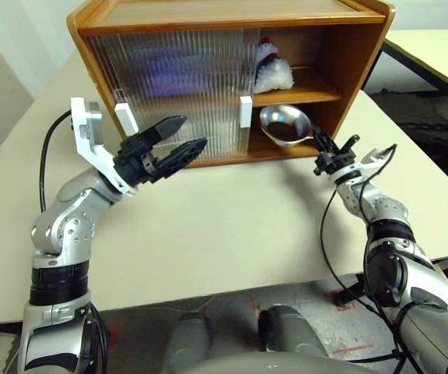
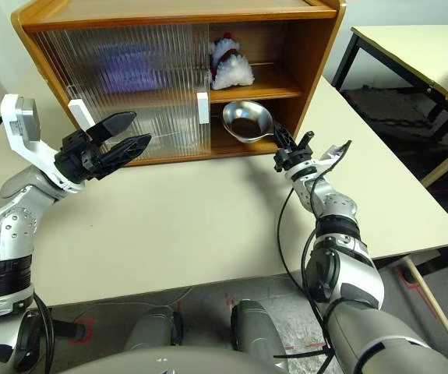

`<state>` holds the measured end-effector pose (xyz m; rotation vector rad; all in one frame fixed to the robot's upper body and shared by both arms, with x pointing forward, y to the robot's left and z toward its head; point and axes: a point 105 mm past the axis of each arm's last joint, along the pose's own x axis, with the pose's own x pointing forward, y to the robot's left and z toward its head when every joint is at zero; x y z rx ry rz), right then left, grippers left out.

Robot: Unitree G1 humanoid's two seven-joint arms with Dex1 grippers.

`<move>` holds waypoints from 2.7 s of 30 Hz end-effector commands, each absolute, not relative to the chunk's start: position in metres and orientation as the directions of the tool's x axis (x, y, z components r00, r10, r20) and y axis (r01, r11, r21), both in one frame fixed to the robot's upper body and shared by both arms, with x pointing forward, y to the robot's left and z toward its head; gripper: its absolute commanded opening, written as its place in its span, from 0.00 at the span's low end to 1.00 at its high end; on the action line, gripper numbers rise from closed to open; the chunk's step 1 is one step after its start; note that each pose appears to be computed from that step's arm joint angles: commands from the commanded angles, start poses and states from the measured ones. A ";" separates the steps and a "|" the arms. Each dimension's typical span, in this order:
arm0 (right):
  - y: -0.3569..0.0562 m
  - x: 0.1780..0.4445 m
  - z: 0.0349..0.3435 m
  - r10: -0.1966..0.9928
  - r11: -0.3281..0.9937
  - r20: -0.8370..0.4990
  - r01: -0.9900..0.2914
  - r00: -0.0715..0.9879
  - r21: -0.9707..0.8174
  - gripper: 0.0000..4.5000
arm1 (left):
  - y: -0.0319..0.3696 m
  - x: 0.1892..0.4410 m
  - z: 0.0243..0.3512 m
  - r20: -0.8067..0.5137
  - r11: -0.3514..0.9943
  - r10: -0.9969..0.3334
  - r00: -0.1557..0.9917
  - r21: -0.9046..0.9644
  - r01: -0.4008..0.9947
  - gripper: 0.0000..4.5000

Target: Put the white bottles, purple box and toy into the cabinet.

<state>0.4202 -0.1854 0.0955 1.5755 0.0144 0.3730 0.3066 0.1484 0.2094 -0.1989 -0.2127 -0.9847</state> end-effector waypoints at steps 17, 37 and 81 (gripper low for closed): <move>-0.181 0.439 0.084 0.153 0.080 0.123 -0.136 0.981 0.987 0.01 | 0.159 0.290 0.214 0.255 0.596 -0.767 0.588 -0.055 0.801 1.00; -0.206 0.415 0.077 0.177 0.138 0.156 -0.182 0.972 0.974 0.99 | 0.137 0.309 0.212 0.283 0.504 -0.817 0.503 -0.076 0.860 1.00; -0.014 0.385 0.168 0.619 0.786 0.286 -0.580 0.732 -0.217 0.02 | 0.161 0.299 0.202 0.249 0.573 -0.785 0.567 -0.055 0.818 1.00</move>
